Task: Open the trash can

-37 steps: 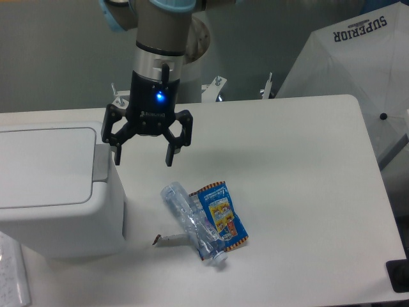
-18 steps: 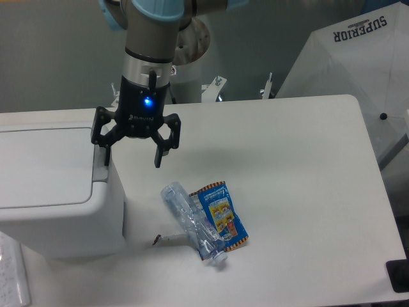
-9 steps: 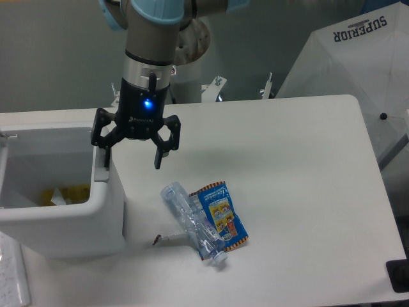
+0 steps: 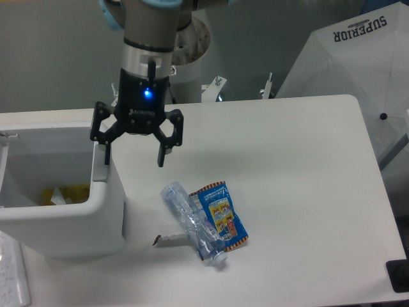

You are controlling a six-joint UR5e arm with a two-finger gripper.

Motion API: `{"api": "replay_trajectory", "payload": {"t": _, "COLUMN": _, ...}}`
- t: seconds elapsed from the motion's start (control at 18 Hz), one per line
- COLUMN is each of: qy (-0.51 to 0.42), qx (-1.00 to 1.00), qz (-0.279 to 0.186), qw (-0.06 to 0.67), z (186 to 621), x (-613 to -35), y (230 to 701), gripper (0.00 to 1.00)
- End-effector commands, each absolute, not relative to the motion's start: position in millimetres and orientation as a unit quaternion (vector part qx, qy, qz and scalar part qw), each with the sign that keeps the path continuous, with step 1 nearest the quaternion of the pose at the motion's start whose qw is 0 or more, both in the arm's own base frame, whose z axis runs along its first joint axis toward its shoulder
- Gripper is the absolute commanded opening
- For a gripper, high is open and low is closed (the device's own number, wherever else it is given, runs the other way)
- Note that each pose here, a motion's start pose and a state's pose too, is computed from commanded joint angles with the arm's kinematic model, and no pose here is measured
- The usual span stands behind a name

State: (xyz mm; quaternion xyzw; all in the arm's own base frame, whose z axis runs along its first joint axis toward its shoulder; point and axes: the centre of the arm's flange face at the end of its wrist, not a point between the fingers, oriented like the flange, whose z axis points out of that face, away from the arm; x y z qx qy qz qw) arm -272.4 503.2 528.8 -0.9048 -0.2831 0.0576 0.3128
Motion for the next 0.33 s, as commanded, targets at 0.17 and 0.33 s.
{"api": "replay_trajectory", "payload": {"t": 0.17, "qy": -0.229, "qx": -0.928, "qz": 0.132, "qw": 0.262, "z": 511.0, "x": -298.0, "y": 495.9, "gripper": 1.00}}
{"api": "replay_trajectory", "payload": {"t": 0.33, "qy": -0.218, "qx": -0.935, "qz": 0.167, "qw": 0.225, "z": 495.8, "x": -337.0, "y": 480.8, "gripper": 1.00}}
